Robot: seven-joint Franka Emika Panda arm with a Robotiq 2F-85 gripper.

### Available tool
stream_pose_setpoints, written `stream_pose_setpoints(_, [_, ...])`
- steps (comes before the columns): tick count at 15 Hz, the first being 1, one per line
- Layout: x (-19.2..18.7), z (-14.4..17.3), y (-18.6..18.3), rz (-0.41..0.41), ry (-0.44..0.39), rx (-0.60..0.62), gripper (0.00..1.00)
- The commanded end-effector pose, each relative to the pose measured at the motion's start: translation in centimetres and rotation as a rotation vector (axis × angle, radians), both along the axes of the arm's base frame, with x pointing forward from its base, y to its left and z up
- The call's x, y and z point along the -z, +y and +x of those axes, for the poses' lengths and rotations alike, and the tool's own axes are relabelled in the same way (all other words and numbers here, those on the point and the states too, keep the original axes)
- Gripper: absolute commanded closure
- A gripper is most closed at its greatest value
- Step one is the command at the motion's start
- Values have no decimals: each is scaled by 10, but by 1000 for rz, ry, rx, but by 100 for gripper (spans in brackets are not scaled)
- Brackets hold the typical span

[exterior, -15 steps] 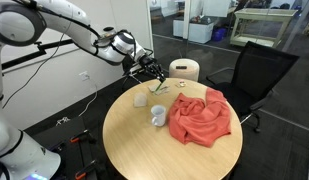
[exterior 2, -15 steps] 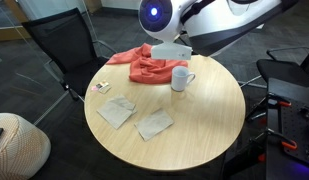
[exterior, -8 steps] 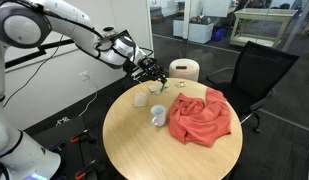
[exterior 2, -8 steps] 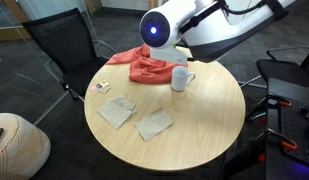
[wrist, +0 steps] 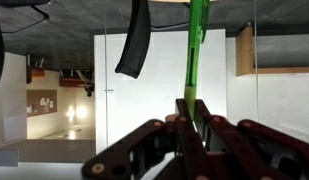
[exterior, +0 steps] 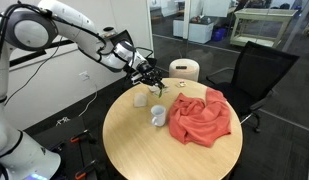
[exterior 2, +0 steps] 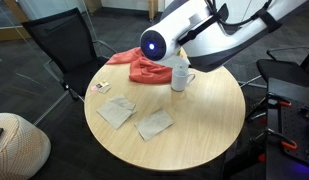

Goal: Put the pen in the mug

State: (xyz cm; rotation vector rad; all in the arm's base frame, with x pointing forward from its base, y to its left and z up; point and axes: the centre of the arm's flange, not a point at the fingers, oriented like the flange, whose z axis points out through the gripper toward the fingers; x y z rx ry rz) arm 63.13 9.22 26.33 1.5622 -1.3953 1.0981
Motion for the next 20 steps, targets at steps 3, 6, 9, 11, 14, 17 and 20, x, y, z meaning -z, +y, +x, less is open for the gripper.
stream_pose_setpoints(3, [16,0,-2,-14,8,37,97])
stream_pose_setpoints(6, [24,-2,-3,-11,27,44,97])
stream_pose_setpoints(9, [34,-5,-2,-7,49,50,97])
stream_pose_setpoints(11, [45,-15,6,-8,63,48,97])
stream_pose_setpoints(14, [63,-28,19,0,94,49,97])
stream_pose_setpoints(17, [79,-35,29,12,110,55,97])
stream_pose_setpoints(20, [85,-38,31,20,99,64,97])
